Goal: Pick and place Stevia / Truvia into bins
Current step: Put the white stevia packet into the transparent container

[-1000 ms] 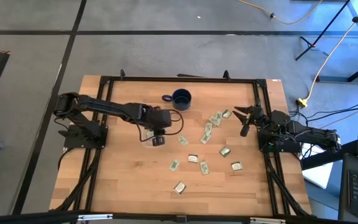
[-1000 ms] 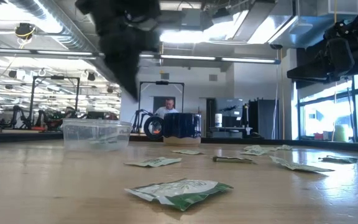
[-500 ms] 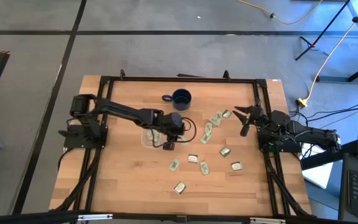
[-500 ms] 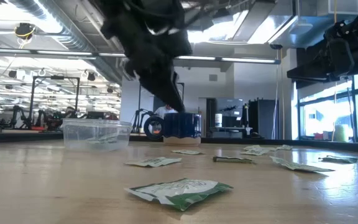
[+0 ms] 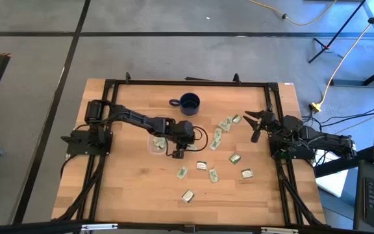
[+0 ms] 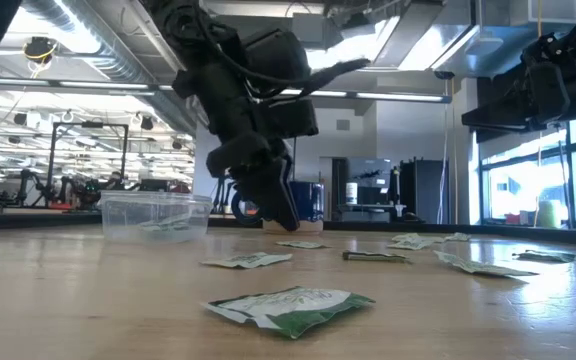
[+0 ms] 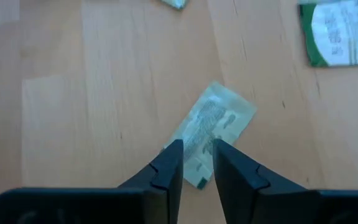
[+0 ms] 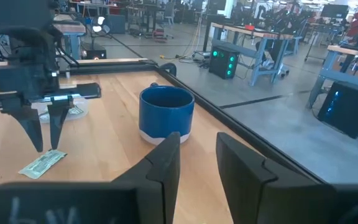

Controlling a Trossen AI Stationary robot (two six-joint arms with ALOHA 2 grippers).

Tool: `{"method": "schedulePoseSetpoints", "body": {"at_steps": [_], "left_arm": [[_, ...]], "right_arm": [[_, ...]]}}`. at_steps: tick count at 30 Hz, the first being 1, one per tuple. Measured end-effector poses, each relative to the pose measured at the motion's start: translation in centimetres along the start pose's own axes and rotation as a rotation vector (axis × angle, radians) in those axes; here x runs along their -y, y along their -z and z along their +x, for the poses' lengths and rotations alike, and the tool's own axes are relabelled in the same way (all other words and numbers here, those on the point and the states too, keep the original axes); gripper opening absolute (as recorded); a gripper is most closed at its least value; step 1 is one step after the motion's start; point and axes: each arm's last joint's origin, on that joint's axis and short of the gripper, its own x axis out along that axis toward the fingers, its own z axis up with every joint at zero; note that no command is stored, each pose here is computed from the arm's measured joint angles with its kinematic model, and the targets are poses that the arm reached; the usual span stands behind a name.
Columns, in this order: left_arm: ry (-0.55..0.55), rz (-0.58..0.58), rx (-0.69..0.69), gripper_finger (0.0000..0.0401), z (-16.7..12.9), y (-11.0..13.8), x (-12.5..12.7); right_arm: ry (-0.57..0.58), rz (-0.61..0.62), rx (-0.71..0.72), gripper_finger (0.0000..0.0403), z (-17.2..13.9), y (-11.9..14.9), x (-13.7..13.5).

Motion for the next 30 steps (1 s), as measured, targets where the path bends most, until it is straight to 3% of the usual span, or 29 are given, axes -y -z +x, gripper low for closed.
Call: {"method": "schedulePoseSetpoints", "body": {"at_steps": [17,30], "left_arm": [[0.01,0.005,-0.046,0.0043,1.2,0.7,0.1],[0.016,-0.024,-0.091,0.0003,0.2,0.3,0.1]], "right_arm": [[0.0,0.002,0.0,0.0108,0.0,0.0,0.0],[0.0,0.001,0.0,0.0108,0.0,0.0,0.0]]}}
